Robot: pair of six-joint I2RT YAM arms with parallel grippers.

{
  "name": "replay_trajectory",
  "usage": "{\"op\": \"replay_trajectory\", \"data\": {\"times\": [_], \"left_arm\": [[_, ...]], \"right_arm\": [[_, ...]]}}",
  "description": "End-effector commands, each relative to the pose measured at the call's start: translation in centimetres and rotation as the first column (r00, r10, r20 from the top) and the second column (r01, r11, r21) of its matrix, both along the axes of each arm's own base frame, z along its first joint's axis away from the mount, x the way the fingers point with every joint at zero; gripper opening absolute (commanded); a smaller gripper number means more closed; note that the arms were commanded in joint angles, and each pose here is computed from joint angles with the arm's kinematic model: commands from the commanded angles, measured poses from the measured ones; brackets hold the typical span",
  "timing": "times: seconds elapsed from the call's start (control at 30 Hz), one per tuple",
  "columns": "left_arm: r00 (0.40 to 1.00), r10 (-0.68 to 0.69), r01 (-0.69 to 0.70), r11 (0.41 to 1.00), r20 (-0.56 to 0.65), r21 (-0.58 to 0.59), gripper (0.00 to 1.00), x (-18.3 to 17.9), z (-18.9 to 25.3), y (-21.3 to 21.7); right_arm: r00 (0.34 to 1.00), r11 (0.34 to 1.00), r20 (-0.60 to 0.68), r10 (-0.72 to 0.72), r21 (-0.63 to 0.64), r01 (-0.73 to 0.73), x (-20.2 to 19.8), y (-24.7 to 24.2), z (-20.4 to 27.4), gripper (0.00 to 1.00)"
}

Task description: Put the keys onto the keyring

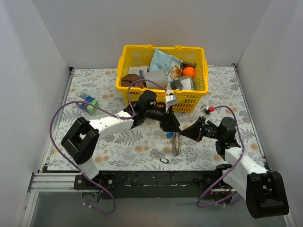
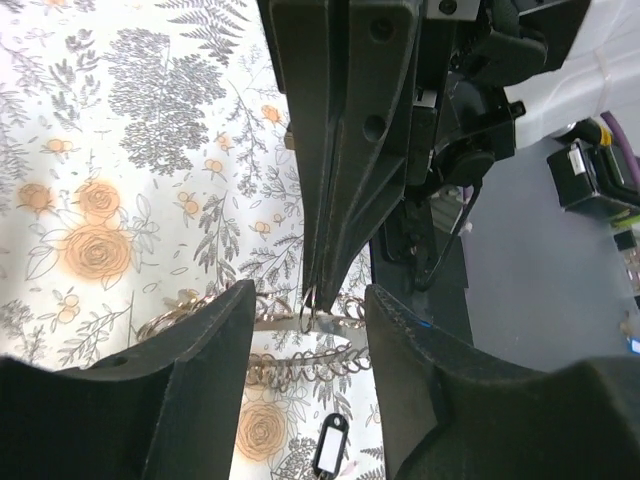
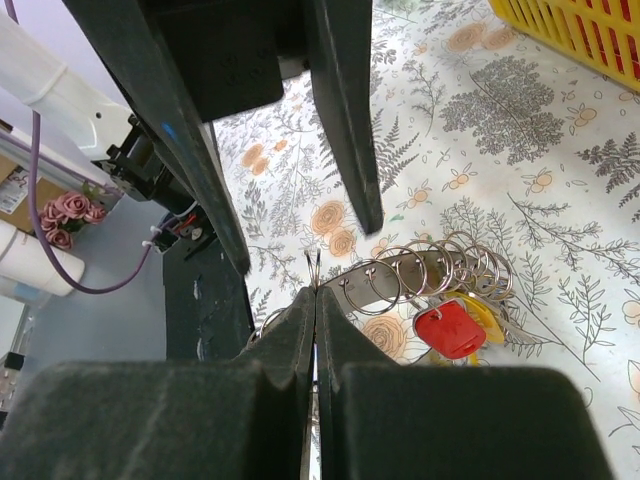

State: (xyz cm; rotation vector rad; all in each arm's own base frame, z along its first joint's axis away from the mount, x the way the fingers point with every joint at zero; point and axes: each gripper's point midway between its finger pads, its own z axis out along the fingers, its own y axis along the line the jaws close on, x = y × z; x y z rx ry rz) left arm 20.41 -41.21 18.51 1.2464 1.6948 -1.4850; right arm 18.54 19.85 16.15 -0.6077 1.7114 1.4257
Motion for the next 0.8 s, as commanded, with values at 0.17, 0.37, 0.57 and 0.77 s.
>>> {"op": "replay_trajectory", "data": {"times": [0.17, 0.37, 0.57, 0.77], "left_arm": [[0.990, 0.140, -0.139, 0.970, -0.008, -0.202, 0.56, 2.6, 5.8, 4.4], [0.984, 0.119, -0.150, 0.954, -0.134, -0.258, 0.61, 1.4, 5.6, 5.1], [0.961, 0.105, -0.193, 0.916, -0.254, -0.351, 0.60, 0.4, 6.1, 5.8], [0.941, 0.026, -0.165, 0.906, -0.337, -0.391, 0.54, -0.6, 5.6, 4.7]], "right_arm": [[0.998, 1.000, 0.066, 0.005, -0.008, -0.004, -0.2, 0.0, 0.3, 0.01], [0.996, 1.000, 0.088, -0.002, -0.004, 0.002, 0.0, 0.0, 0.7, 0.01], [0.993, 0.998, 0.112, -0.048, 0.037, 0.044, 0.2, -0.1, 2.1, 0.01], [0.988, 0.993, 0.133, -0.083, 0.095, 0.071, 0.3, -0.2, 3.5, 0.01]]}}
